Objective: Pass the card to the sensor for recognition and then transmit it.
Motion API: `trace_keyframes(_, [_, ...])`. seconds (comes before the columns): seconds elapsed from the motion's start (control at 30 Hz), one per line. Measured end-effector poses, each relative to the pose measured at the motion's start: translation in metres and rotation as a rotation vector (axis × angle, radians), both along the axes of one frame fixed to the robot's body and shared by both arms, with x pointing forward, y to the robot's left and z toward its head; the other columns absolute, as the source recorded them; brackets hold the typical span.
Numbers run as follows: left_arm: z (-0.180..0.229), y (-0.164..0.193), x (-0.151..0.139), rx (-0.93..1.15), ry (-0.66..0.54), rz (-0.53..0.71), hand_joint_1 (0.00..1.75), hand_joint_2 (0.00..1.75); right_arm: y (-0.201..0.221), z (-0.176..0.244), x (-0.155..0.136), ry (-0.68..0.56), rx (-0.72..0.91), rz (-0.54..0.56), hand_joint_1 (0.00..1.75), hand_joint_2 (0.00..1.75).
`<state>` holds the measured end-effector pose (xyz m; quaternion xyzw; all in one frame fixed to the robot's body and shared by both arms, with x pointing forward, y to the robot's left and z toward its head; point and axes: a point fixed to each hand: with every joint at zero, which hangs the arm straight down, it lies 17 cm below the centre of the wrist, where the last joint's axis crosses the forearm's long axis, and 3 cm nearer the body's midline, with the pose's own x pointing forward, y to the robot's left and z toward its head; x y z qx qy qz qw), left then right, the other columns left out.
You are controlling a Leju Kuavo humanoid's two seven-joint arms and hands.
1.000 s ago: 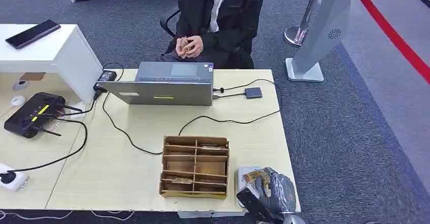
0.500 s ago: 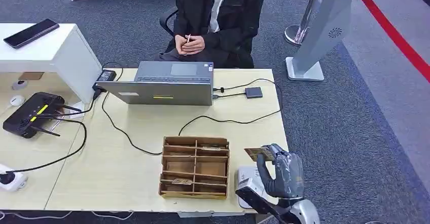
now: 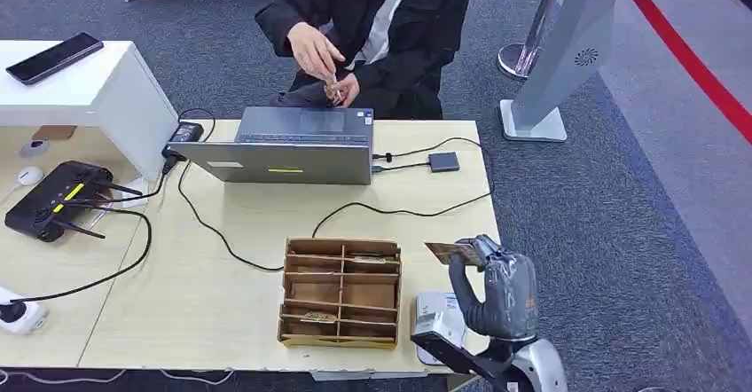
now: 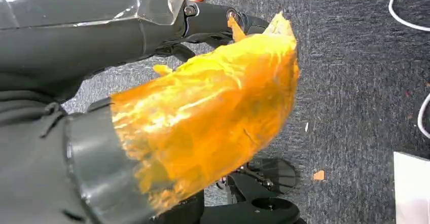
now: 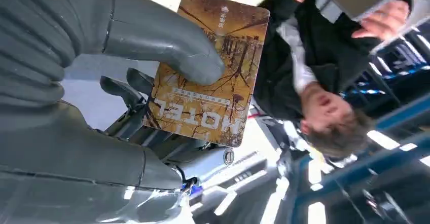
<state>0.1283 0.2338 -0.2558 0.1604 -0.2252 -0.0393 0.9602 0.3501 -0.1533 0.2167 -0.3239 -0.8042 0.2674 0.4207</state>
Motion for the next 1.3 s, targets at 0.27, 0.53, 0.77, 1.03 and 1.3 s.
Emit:
trace_keyframes(0.27, [0.001,-0.004,0.008,0.000,0.000,-0.048,0.00,0.00,0.033,0.062,0.007,-0.181,-0.063,0.078,1.75,1.75])
trace_keyframes(0.53, [0.002,-0.010,0.020,-0.006,0.004,-0.111,0.00,0.00,0.062,0.107,0.030,-0.264,-0.126,0.111,1.75,1.75])
trace_keyframes(0.77, [0.003,-0.014,0.025,-0.006,0.004,-0.148,0.00,0.00,0.079,0.118,0.048,-0.262,-0.153,0.123,1.75,1.75])
trace_keyframes(1.03, [0.004,-0.018,0.029,0.001,0.015,-0.195,0.00,0.00,0.102,0.108,0.074,-0.201,-0.202,0.137,1.75,1.75])
trace_keyframes(1.3, [0.006,-0.023,0.037,-0.006,0.014,-0.207,0.00,0.00,0.125,0.104,0.083,-0.156,-0.235,0.162,0.30,1.75])
